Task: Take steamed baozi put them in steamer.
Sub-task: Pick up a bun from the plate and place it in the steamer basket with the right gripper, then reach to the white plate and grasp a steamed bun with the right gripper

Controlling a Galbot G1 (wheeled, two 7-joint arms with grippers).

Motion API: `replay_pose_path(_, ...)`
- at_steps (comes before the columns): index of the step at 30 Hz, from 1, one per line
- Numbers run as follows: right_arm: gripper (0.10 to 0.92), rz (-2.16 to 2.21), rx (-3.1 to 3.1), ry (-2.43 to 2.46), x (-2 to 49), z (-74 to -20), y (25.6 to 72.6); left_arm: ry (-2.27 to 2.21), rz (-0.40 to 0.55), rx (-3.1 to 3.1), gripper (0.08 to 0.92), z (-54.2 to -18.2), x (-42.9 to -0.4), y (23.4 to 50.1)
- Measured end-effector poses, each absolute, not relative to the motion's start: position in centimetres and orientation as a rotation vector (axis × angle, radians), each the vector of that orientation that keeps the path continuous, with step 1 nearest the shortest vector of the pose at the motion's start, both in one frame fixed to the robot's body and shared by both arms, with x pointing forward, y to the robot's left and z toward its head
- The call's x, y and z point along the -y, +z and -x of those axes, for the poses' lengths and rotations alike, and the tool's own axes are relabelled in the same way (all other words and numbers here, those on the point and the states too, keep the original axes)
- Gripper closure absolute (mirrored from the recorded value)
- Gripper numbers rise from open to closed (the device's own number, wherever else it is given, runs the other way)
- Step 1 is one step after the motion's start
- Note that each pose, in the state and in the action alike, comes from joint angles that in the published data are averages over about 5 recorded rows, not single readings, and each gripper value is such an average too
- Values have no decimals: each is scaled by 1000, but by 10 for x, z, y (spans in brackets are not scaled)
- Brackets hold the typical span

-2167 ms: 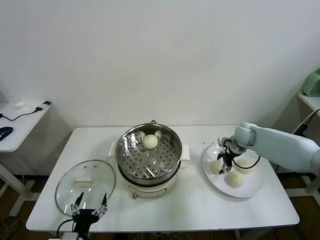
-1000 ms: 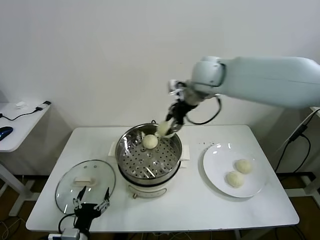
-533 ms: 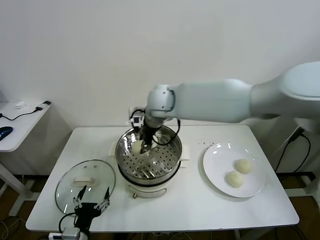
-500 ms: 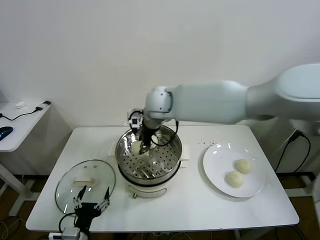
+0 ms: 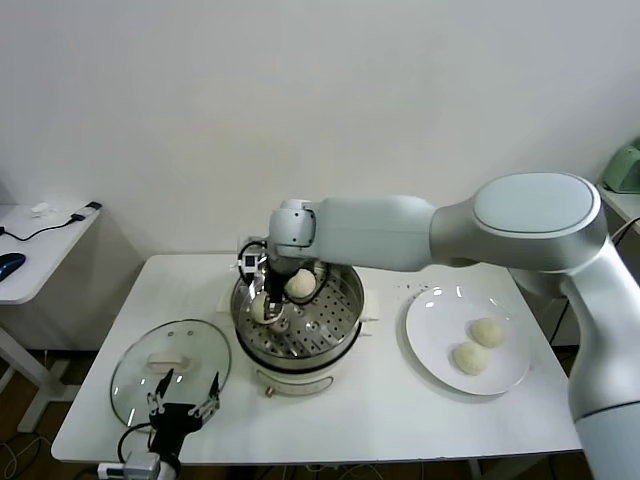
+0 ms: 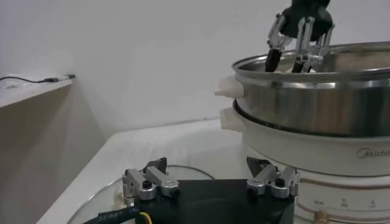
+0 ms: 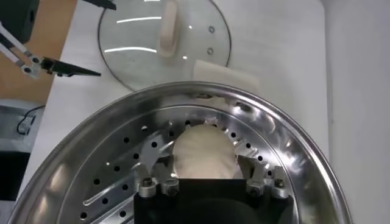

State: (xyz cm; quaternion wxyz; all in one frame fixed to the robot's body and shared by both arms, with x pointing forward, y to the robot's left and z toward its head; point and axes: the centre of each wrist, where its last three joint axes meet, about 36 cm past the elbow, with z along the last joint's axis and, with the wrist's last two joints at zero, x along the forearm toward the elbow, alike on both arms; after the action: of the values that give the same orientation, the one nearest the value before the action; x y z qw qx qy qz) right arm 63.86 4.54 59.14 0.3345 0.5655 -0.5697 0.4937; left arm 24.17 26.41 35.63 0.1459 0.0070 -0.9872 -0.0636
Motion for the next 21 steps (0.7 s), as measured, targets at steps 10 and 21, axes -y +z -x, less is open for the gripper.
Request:
replay_pose_path(10,199,-1544,1434,1337,26,-661,658,-187,-16,2848,177,-238,-263,362)
replay_pose_path(21,199,-1404,1345,1353,211,-653,699,-189,-35,2853,177,-237,-268,367)
